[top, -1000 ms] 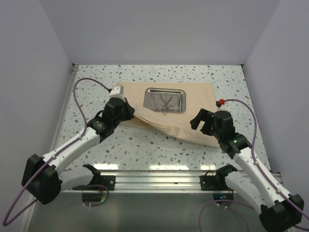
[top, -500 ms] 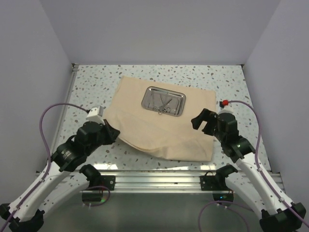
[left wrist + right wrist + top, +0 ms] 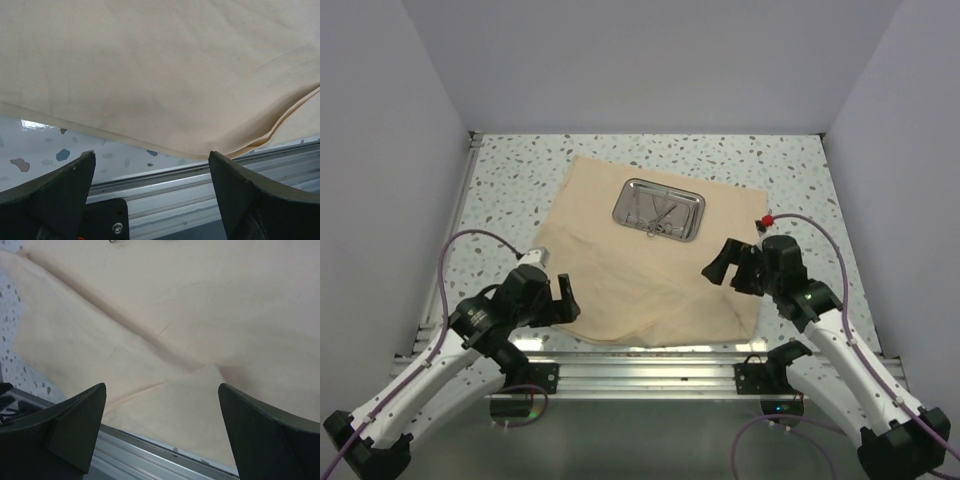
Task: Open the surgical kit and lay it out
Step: Open the surgical kit at the center of the board, then smooth out the surgical kit at the center of the board.
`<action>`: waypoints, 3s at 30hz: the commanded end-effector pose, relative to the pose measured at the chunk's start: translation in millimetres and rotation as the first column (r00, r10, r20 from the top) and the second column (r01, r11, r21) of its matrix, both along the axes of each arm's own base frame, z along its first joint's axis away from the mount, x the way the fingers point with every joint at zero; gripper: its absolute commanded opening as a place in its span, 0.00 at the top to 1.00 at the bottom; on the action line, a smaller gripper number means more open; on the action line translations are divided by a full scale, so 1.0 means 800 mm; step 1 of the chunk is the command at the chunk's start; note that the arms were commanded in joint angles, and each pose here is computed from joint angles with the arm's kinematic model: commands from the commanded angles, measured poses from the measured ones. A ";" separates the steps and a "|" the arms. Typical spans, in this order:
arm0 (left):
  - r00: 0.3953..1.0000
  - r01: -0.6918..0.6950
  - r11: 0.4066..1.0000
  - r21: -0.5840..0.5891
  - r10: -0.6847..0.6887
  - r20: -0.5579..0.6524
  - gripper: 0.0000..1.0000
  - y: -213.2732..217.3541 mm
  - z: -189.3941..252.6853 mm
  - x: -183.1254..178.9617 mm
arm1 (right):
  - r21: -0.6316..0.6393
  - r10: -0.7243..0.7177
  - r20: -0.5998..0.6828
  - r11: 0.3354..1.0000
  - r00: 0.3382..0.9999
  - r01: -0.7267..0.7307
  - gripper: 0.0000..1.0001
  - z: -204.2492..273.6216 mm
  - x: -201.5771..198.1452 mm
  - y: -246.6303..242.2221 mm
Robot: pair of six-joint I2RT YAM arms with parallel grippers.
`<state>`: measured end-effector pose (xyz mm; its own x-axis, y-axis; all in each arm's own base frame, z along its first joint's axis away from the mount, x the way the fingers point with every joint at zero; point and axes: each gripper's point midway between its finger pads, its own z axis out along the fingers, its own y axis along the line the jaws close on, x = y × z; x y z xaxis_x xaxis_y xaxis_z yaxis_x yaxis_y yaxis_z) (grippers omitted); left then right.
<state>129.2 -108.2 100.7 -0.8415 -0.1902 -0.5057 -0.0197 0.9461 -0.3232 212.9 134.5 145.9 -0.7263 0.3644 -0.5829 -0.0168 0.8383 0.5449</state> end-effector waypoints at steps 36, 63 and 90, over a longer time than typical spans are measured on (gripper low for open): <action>0.980 0.025 0.992 -0.125 0.000 0.197 0.00 -0.046 0.072 0.062 | 0.028 0.299 -0.075 0.954 0.951 -0.298 1.00 0.072 -0.148 -0.003; 0.953 -0.074 0.995 0.060 0.052 0.299 0.00 -0.056 0.094 0.157 | -0.015 -0.077 0.233 0.996 0.969 0.083 0.02 0.149 -0.184 -0.111; 0.970 0.009 0.992 -0.127 0.022 0.242 0.06 -0.024 -0.063 0.464 | -0.217 -0.655 -0.221 0.756 0.723 0.618 0.07 -0.074 0.148 -0.250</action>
<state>481.3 -113.9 46.7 -0.7115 -0.2933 -0.6386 -0.0199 0.9168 -0.3989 299.4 -55.6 81.5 -0.5046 0.7155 -0.4833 0.7146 0.6602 0.2313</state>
